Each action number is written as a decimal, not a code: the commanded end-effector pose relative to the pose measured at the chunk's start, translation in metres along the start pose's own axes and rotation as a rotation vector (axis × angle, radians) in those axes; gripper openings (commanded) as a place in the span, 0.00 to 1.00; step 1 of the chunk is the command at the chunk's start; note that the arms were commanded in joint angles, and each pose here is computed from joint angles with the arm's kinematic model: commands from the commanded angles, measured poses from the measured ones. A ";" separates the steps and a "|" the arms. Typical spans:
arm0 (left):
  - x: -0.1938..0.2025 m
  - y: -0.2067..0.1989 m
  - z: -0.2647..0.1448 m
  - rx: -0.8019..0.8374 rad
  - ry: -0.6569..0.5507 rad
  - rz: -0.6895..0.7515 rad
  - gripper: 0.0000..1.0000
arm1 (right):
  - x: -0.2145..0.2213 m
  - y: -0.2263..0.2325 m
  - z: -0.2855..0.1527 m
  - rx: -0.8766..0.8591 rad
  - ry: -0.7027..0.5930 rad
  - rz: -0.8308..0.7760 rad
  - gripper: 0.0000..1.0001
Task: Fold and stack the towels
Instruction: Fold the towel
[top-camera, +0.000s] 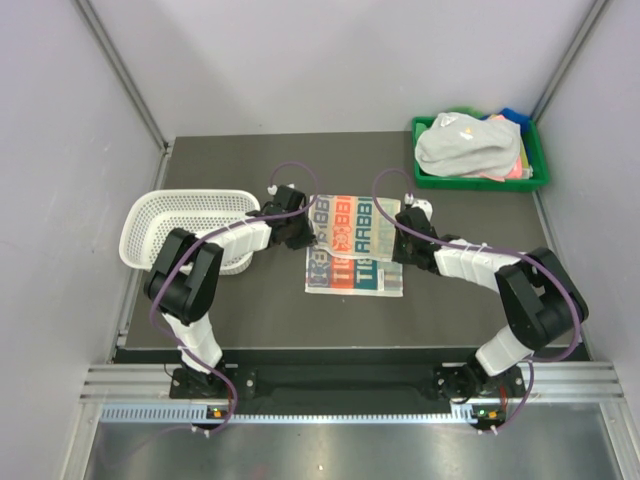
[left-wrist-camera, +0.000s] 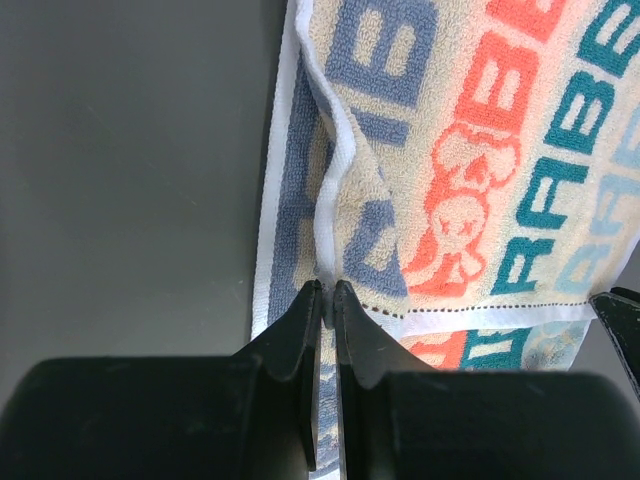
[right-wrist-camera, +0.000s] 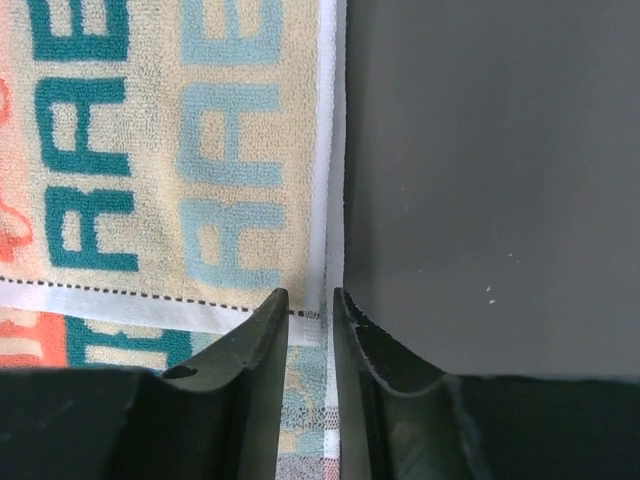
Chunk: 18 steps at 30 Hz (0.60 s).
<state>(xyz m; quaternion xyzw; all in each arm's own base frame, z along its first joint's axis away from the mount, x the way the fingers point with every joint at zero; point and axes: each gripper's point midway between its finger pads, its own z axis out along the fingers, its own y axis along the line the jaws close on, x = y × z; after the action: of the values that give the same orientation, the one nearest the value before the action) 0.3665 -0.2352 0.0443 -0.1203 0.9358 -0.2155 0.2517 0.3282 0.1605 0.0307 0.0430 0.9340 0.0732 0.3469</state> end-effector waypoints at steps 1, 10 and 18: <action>-0.008 -0.011 0.001 0.028 -0.018 0.006 0.00 | -0.014 0.010 -0.006 -0.026 -0.037 -0.010 0.27; -0.004 -0.009 0.005 0.026 -0.007 0.007 0.00 | -0.013 0.010 -0.005 -0.024 -0.034 -0.014 0.24; -0.004 -0.009 0.005 0.028 -0.007 0.007 0.00 | -0.012 0.011 -0.005 -0.027 -0.032 -0.010 0.20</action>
<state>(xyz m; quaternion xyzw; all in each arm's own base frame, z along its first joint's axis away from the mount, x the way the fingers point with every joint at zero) 0.3653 -0.2349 0.0371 -0.1208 0.9386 -0.2112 0.2446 0.3258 0.1597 0.0292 0.0410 0.9361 0.0712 0.3419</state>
